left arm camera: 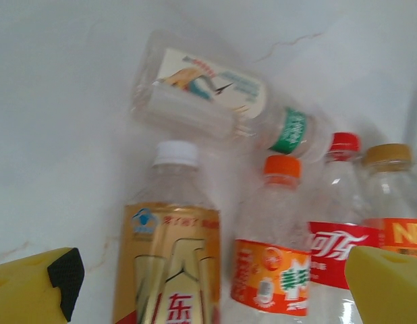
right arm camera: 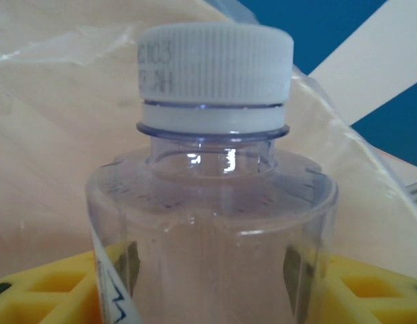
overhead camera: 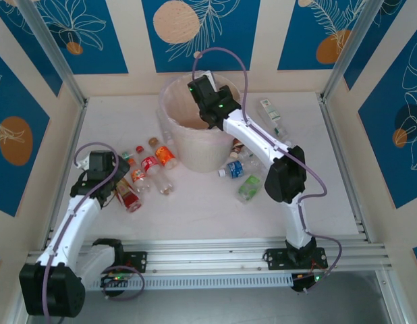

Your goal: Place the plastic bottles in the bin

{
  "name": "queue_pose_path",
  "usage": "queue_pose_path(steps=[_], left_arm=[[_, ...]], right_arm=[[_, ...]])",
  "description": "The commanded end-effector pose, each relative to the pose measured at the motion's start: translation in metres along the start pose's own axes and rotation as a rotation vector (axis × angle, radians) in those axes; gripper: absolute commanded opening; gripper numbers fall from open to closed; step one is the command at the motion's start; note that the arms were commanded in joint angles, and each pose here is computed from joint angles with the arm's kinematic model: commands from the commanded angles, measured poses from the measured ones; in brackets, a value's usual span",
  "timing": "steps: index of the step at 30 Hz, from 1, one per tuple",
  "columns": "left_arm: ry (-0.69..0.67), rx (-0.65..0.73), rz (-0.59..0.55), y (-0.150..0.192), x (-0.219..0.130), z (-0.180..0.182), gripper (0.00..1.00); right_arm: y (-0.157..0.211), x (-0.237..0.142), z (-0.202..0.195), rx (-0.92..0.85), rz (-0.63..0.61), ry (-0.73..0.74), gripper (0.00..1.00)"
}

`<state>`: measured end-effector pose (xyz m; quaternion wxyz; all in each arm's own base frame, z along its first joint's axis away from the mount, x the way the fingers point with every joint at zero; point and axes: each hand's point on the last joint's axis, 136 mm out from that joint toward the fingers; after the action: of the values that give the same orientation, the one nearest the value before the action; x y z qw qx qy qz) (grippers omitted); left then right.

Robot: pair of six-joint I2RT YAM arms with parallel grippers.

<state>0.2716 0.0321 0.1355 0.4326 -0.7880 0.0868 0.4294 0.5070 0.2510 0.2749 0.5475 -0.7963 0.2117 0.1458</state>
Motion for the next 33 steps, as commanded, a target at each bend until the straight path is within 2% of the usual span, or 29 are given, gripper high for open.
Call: queue_pose_path(steps=[1,8,12,17,20,26,29,33], left_arm=[[-0.146,-0.074,0.043,0.005,-0.006,0.026,1.00],[-0.187,-0.074,0.094,0.023,-0.004,0.039,1.00],[-0.170,-0.077,0.103,0.027,0.000,0.037,1.00],[-0.147,-0.032,0.134,0.029,0.012,0.027,1.00],[-0.202,-0.036,0.143,0.029,0.018,0.031,1.00],[-0.210,-0.005,0.137,0.024,0.031,0.023,1.00],[-0.187,0.026,0.129,0.020,0.042,0.015,1.00],[-0.144,0.093,0.136,0.018,0.056,0.001,1.00]], right_arm=[[-0.015,-0.022,-0.025,0.072,-0.038,-0.005,0.64],[-0.037,-0.045,-0.011,0.091,-0.116,-0.169,0.78],[-0.061,-0.075,-0.006,0.132,-0.191,-0.268,0.84],[-0.079,-0.115,-0.009,0.190,-0.281,-0.384,1.00],[-0.084,-0.141,-0.015,0.243,-0.345,-0.469,1.00],[-0.069,-0.202,-0.018,0.288,-0.515,-0.736,1.00],[-0.057,-0.220,-0.032,0.332,-0.574,-0.796,0.99],[-0.034,-0.230,-0.056,0.397,-0.586,-0.815,0.99]])
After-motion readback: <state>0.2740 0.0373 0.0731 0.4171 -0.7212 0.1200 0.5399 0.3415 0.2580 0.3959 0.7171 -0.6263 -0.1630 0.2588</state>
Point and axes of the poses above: each hand's point on the last joint's axis, 136 mm out from that joint toward the fingers, its own x axis out along the fingers, its own z axis along the line the jaws close on, y = z × x, and after that the axes turned 7 degrees about x, right-handed
